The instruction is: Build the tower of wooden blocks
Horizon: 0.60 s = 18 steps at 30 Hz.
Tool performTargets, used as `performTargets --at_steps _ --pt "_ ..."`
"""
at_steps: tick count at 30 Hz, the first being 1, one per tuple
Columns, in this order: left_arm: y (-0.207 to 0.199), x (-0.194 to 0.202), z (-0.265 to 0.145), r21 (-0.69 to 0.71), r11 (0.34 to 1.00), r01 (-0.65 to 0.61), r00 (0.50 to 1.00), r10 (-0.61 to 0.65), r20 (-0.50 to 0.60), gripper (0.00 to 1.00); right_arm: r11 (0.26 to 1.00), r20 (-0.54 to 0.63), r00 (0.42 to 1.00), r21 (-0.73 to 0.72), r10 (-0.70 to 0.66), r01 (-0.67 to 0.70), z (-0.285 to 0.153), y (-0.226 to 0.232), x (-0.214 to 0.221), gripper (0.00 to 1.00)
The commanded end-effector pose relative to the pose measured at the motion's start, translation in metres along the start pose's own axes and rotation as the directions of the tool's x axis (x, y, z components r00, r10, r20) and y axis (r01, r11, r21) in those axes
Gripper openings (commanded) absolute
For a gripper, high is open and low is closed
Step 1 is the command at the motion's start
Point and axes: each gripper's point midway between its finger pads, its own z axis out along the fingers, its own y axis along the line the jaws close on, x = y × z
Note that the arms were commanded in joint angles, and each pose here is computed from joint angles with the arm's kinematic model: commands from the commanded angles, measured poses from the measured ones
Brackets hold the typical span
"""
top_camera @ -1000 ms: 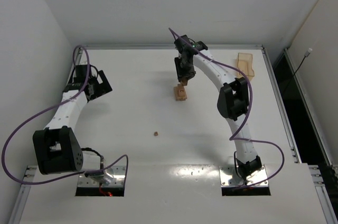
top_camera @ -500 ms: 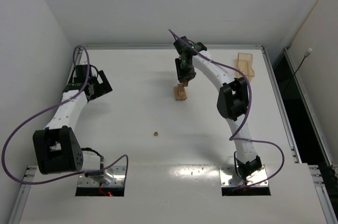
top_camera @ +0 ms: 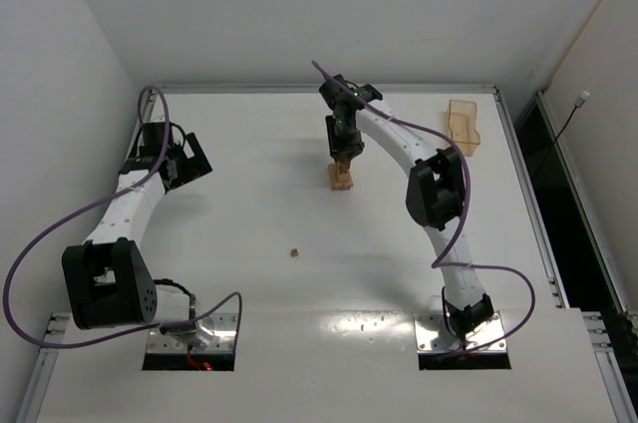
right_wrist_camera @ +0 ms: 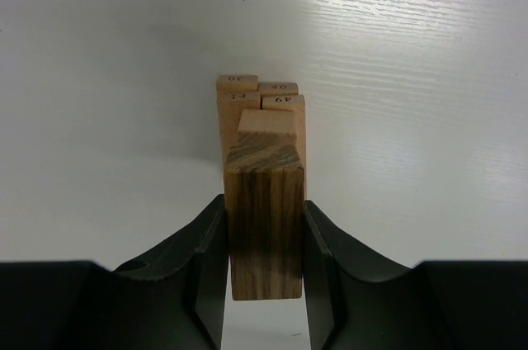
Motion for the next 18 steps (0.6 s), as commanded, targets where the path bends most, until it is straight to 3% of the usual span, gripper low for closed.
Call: performTargets --at_steps 1,18 --pt "-0.011 -0.014 -0.004 0.037 0.999 0.006 0.999 -0.007 0.035 1.0 1.0 0.04 0.999 0.002 0.022 -0.023 -0.016 0.003 -0.007 0.0" --pt "-0.012 -0.012 -0.003 0.046 0.999 0.005 0.999 -0.007 0.032 1.0 1.0 0.023 0.999 0.013 0.028 -0.029 0.001 0.0 -0.007 0.0"
